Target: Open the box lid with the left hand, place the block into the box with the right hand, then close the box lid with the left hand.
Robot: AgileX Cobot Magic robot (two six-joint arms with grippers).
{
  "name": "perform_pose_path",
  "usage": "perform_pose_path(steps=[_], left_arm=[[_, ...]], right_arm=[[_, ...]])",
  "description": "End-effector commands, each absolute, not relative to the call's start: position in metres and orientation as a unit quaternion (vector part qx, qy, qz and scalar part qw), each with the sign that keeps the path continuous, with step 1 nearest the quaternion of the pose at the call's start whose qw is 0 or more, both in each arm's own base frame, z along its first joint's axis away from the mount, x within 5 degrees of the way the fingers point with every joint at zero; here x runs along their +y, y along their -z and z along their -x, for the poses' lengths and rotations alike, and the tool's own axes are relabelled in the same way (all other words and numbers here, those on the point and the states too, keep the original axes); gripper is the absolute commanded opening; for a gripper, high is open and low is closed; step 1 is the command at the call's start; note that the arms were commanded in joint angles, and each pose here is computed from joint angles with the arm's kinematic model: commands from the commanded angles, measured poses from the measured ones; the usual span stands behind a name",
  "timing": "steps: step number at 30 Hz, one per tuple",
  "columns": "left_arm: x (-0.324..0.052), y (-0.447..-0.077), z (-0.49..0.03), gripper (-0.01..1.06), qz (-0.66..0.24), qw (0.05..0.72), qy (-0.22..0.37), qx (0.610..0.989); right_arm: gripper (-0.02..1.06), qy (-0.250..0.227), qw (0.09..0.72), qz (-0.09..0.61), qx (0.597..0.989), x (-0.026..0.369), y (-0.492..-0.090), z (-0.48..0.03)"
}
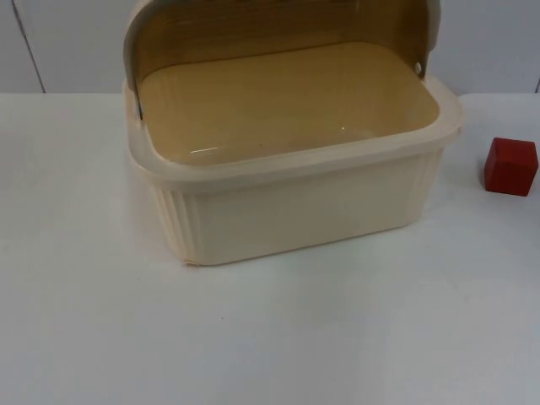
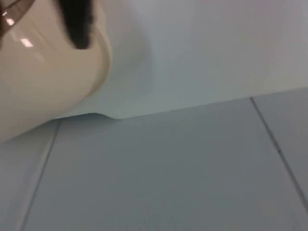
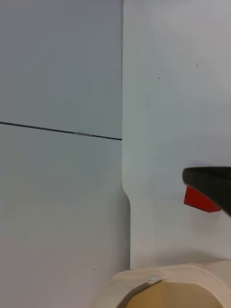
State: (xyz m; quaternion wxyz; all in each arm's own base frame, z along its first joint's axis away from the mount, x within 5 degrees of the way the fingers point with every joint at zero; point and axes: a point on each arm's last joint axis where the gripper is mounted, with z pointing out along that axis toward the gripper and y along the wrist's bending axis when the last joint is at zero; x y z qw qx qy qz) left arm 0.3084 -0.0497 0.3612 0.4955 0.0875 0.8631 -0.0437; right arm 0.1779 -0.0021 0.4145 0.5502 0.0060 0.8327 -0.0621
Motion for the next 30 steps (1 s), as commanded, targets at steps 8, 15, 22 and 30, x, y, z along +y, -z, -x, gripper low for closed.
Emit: perform_pose_path(steps=[8,15,22,30], left_arm=[[-0.051,-0.375,-0.298,1.04,-0.089,0.522,0.037,0.847],[-0.045,-0.398,-0.275,1.04,-0.074,0.545,0.043,0.834],[-0.036,-0.417,-0.247,1.04,-0.070,0.558,0.030,0.826],[-0.027,-0.444,-0.211,1.04,-0.044,0.606,0.027,0.794]], right_arm=[[1.05,0.065,0.548,-0.010,0.834,-0.004,-0.416,-0.175],[1.05,0.066,0.548,-0.010,0.834,-0.004,-0.417,-0.175],[1.05,0.061,0.550,-0.017,0.833,-0.003,-0.417,-0.176],[1.05,0.042,0.573,-0.032,0.818,-0.002,-0.421,-0.178]])
